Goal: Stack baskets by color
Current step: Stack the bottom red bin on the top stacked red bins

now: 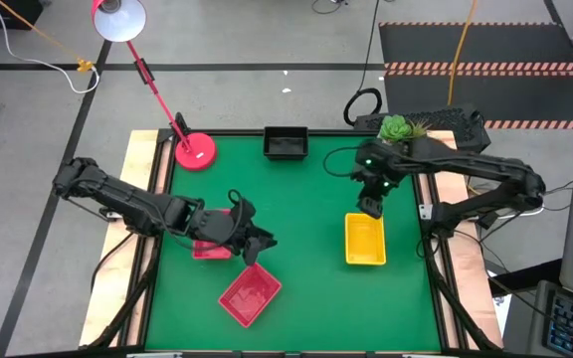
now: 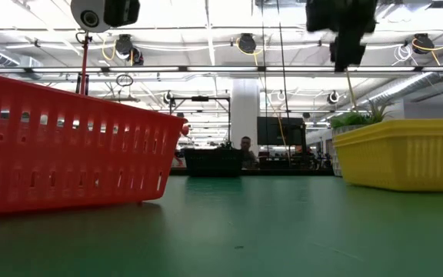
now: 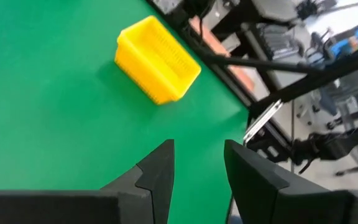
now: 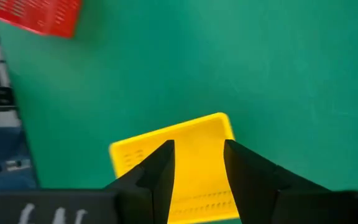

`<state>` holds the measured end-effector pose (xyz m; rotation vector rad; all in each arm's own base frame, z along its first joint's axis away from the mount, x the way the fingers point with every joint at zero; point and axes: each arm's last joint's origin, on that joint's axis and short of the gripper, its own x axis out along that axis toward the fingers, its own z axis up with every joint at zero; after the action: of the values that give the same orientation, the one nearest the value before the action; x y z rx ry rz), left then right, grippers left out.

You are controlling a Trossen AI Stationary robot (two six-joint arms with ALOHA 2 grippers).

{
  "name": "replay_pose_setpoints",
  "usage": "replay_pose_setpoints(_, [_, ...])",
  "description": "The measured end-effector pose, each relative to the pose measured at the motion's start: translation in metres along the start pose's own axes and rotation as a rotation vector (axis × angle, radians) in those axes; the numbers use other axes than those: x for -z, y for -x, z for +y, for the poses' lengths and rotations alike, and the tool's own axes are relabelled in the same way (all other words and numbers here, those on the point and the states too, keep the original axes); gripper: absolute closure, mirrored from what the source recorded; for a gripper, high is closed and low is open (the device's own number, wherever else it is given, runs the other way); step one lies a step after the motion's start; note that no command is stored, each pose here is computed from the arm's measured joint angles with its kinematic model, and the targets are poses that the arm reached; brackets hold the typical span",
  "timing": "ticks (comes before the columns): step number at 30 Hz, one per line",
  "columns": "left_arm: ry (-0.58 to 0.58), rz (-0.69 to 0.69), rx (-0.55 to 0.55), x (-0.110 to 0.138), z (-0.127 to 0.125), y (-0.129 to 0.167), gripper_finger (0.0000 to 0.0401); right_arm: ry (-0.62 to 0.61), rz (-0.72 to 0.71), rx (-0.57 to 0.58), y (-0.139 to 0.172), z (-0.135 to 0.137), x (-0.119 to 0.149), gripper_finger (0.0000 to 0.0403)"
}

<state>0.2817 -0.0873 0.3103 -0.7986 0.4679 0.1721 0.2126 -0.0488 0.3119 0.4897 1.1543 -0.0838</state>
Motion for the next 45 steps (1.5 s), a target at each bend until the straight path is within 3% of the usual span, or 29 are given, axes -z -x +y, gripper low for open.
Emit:
replay_pose_setpoints(9, [-0.027, 0.054, -0.016, 0.008, -0.001, 0.008, 0.0261, 0.025, -0.111, -0.059, 0.063, 0.035, 0.005, 0.0271])
replay_pose_setpoints(17, [-0.058, 0.078, 0.005, 0.010, -0.007, 0.027, 0.0261, 0.035, -0.209, -0.133, 0.094, 0.056, 0.011, 0.0279])
replay_pose_setpoints(26, [-0.160, 0.230, -0.101, 0.009, -0.031, 0.059, 0.0261, 0.086, -0.327, -0.103, 0.106, 0.063, 0.017, 0.0372])
replay_pose_setpoints(29, [-0.153, 0.247, -0.092, 0.009, -0.040, 0.067, 0.0261, 0.089, -0.341, -0.101, 0.106, 0.064, 0.016, 0.0398])
replay_pose_setpoints(38, [-0.305, 0.536, -0.127, 0.059, -0.053, 0.062, 0.0261, 0.073, -0.405, -0.078, 0.108, 0.065, 0.012, 0.0400])
replay_pose_setpoints(45, [-0.640, 0.707, -0.078, 0.112, -0.060, 0.038, 0.0261, 0.073, -0.407, -0.079, 0.108, 0.065, 0.012, 0.0402])
